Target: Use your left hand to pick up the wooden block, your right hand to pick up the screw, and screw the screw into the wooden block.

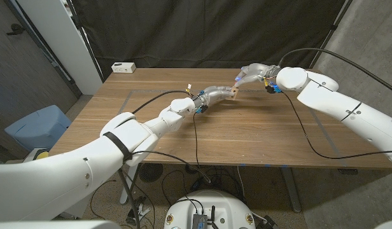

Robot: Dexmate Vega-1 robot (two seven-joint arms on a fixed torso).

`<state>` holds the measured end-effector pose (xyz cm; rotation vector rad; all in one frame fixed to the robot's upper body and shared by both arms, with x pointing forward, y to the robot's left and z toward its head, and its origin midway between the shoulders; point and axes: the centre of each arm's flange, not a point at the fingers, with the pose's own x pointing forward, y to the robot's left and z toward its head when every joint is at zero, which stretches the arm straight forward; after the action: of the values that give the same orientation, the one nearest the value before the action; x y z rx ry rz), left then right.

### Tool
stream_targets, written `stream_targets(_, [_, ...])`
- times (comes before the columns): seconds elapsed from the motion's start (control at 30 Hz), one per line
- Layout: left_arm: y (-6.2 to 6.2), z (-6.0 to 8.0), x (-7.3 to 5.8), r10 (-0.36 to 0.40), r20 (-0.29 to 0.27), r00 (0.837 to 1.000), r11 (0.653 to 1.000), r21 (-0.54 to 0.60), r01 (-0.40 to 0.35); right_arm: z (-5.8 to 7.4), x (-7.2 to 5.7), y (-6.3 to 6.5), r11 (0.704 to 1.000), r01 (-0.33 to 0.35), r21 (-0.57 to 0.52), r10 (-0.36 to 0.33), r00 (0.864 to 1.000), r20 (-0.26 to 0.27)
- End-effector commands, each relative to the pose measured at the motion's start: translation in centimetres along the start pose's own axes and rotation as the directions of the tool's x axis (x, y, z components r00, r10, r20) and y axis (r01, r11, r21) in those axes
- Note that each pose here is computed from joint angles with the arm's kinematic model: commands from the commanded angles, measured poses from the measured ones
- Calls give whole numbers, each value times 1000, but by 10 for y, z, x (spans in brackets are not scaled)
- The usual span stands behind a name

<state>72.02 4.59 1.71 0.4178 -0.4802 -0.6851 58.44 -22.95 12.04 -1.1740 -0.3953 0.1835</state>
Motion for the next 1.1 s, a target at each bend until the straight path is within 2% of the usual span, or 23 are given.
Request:
stream_targets(0.03, [-2, 3, 4, -3, -8, 1000, 1000, 6, 3, -3, 4, -2, 1000, -9, 1, 9, 1000, -6])
stream_targets(1.1, [-3, 3, -3, -16, 35, 999, 1000, 17, 15, -4, 3, -1, 1000, 11, -8, -12, 1000, -19])
